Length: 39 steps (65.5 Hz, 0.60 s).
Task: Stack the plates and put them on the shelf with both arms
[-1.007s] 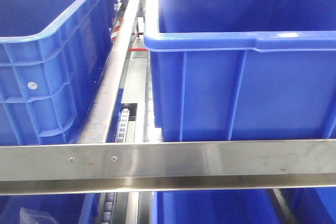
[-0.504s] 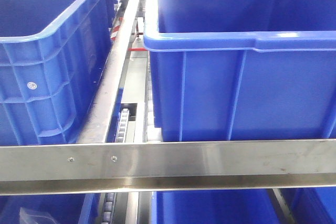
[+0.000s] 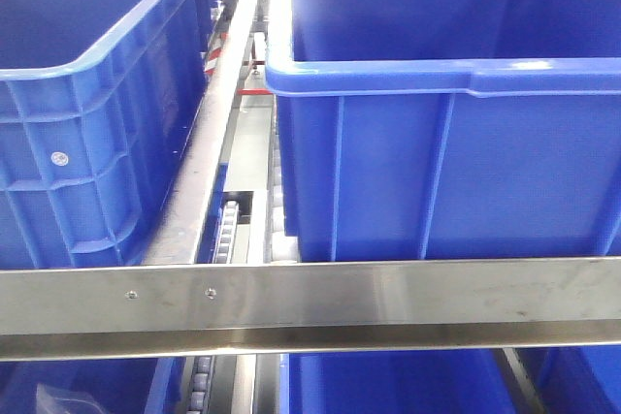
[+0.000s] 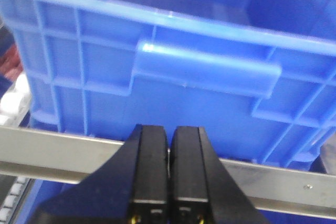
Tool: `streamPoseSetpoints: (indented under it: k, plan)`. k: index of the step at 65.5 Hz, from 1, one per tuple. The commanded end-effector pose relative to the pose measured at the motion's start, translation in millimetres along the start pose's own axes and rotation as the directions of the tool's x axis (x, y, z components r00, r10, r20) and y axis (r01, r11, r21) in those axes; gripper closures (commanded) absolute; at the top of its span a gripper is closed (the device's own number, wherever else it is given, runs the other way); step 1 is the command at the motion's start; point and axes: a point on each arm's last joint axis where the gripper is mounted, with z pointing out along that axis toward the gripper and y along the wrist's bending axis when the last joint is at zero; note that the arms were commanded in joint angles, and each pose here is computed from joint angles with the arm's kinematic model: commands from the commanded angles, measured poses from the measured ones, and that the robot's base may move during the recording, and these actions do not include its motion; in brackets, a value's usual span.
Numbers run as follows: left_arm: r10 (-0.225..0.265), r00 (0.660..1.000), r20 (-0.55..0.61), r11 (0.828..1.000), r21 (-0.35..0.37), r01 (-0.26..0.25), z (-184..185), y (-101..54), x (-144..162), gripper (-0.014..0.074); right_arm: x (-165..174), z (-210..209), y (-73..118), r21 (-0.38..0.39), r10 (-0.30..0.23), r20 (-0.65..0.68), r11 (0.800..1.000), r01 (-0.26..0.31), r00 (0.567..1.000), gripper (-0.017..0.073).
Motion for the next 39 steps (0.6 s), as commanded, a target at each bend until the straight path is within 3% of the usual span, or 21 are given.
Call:
streamPoseSetpoints:
  k: [1,31,35,39]
  plan:
    - [-0.018,0.995,0.098,0.999,0.041,0.014,-2,-3.0,-8,0.0509,-9,-2,0.5,-0.003,-0.006,0.108,1.000,0.006,0.994,0.0528]
    - [-0.021,0.993,0.116,0.999,0.048,0.015,-2,-3.6,-9,0.0509,-9,-2,0.5,-0.003,-0.006,0.108,1.000,0.006,0.994,0.0528]
    - [0.008,0.989,0.145,0.998,0.053,-0.016,-3,-4.4,-12,0.0509,-9,-2,0.5,-0.003,-0.006,0.108,1.000,0.006,0.994,0.0528]
    - [0.102,0.966,0.236,0.991,0.055,-0.118,-4,-6.8,-19,0.0509,-9,-2,0.5,-0.003,-0.006,0.108,1.000,0.006,0.994,0.0528]
